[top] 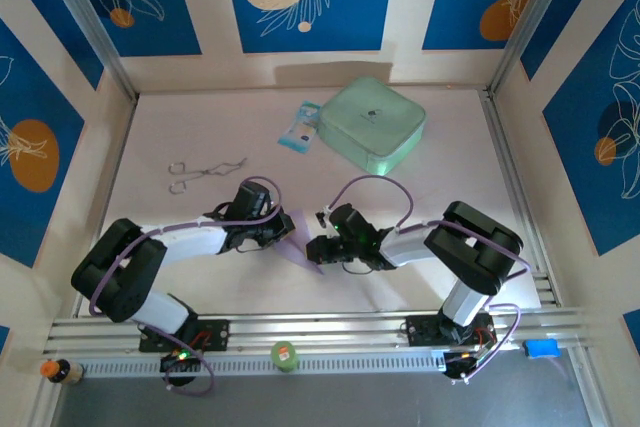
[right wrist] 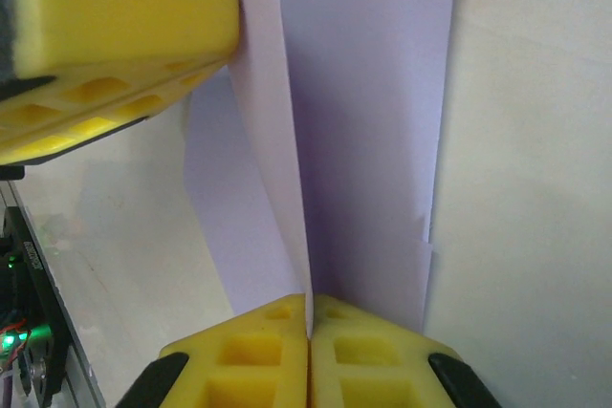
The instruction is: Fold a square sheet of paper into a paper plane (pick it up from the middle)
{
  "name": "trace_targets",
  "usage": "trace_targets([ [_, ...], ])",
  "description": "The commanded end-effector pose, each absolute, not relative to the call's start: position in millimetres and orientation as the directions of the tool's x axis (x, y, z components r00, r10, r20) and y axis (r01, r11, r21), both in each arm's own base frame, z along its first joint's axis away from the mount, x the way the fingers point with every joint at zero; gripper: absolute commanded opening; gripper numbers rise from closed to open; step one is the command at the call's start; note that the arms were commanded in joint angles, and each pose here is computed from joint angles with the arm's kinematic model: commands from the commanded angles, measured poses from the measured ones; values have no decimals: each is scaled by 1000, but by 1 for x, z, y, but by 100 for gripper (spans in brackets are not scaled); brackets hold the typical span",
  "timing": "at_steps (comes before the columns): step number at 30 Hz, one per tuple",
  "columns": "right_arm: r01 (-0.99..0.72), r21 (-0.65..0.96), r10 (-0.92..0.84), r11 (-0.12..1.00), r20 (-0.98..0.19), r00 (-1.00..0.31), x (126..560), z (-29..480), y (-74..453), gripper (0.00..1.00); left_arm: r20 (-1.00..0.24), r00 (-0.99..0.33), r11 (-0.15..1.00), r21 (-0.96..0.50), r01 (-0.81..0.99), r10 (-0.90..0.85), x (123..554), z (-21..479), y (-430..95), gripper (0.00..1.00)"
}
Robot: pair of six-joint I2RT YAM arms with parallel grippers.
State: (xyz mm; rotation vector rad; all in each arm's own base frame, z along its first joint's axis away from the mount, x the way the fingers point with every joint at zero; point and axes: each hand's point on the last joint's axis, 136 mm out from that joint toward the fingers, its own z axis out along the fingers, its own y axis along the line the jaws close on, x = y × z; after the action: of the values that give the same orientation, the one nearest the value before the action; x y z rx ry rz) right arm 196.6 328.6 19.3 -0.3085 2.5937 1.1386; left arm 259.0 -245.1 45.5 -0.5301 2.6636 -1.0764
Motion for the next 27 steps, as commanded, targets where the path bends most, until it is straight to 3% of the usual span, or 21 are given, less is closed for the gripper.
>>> trace_targets([
  [1, -245, 682, -78, 689, -267, -961, 187, 2, 321, 8, -74, -917, 681, -693, -235, -392, 256, 43, -245, 4],
  [9, -206, 704, -43, 680, -242, -969, 187, -1, 315, 8, -65, -930, 668, -714, -211, -363, 256, 43, -256, 6],
  [21, -192, 701, -50, 687, -218, -975, 186, 2, 317, 17, -52, -943, 677, -709, -198, -330, 257, 35, -266, 6],
  [27, -165, 702, -35, 693, -196, -980, 186, 1, 315, 12, -53, -942, 695, -689, -206, -331, 255, 31, -262, 6],
])
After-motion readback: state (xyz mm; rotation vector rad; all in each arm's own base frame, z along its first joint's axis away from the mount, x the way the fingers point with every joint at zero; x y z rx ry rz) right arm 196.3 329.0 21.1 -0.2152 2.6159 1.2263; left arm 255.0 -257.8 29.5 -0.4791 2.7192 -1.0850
